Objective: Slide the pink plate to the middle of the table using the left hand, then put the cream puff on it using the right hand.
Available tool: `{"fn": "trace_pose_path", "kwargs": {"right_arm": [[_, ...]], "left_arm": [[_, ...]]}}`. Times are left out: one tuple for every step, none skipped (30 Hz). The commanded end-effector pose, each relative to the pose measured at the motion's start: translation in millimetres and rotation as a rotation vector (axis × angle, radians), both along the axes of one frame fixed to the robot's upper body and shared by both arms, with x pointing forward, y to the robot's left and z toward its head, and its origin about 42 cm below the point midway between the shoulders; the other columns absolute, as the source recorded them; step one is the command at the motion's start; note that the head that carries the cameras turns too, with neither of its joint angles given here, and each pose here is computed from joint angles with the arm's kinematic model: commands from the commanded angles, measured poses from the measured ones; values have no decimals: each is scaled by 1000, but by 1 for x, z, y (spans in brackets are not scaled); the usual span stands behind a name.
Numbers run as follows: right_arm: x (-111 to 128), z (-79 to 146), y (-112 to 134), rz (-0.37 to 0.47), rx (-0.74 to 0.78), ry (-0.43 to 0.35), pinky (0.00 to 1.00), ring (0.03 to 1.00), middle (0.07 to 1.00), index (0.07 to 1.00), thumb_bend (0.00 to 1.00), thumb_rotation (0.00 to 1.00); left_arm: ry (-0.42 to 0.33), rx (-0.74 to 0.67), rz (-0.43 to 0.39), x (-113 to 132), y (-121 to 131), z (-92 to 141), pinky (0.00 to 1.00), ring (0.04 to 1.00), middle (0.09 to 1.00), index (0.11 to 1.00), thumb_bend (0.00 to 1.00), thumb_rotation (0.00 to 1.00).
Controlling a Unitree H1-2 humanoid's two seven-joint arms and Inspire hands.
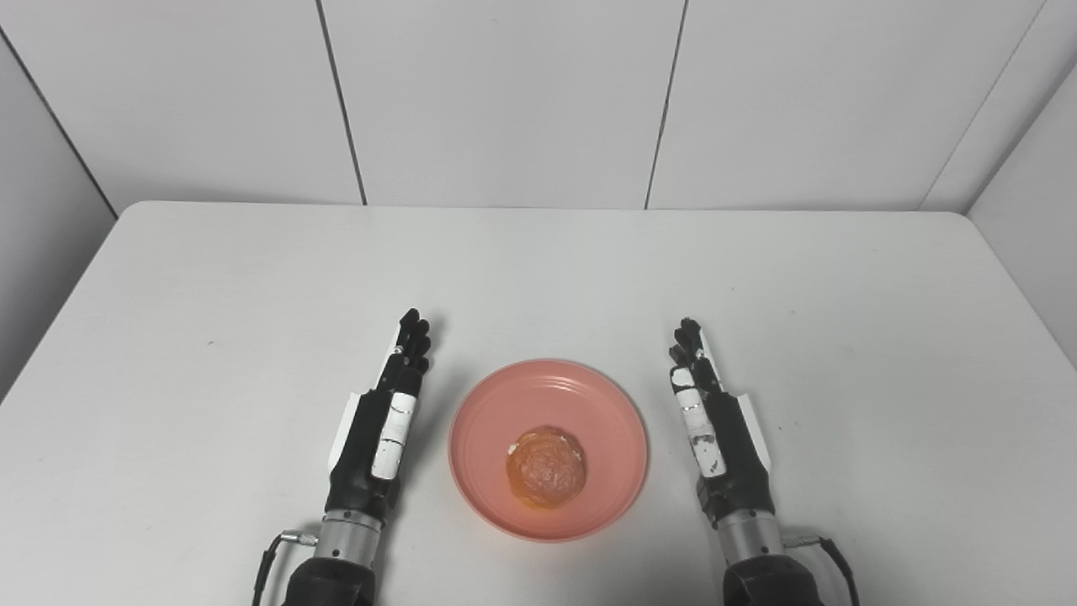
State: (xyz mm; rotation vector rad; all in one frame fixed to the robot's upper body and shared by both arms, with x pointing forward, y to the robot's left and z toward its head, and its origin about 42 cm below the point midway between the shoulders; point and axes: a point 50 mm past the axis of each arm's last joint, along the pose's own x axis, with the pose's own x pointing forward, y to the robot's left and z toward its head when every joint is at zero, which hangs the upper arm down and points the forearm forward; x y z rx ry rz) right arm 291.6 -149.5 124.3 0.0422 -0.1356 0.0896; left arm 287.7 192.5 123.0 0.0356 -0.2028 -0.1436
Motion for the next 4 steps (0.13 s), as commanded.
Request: {"fn": "trace_pose_path", "kwargs": {"right_arm": [[2,14,3,-12,29,-51,1000,999,1000,1000,598,974],[2,15,2,-22,29,-52,1000,999,1000,1000,601,974],[1,15,1,-30,29,-55,1000,991,1000,1000,608,962],[1,16,1,-29,36,-60,1000,988,1000,1000,608,957]], "left_arm": [[-17,-19,6,0,1,-2,1000,1000,1000,1000,692,1000],[-16,-22,17,-1,0,-1,1000,1000,1000,1000,692,1000],[-14,-24,27,-1,0,-2,1000,998,999,998,703,1000],[-12,-23,31,-1,0,-2,1000,995,996,994,708,1000]]}}
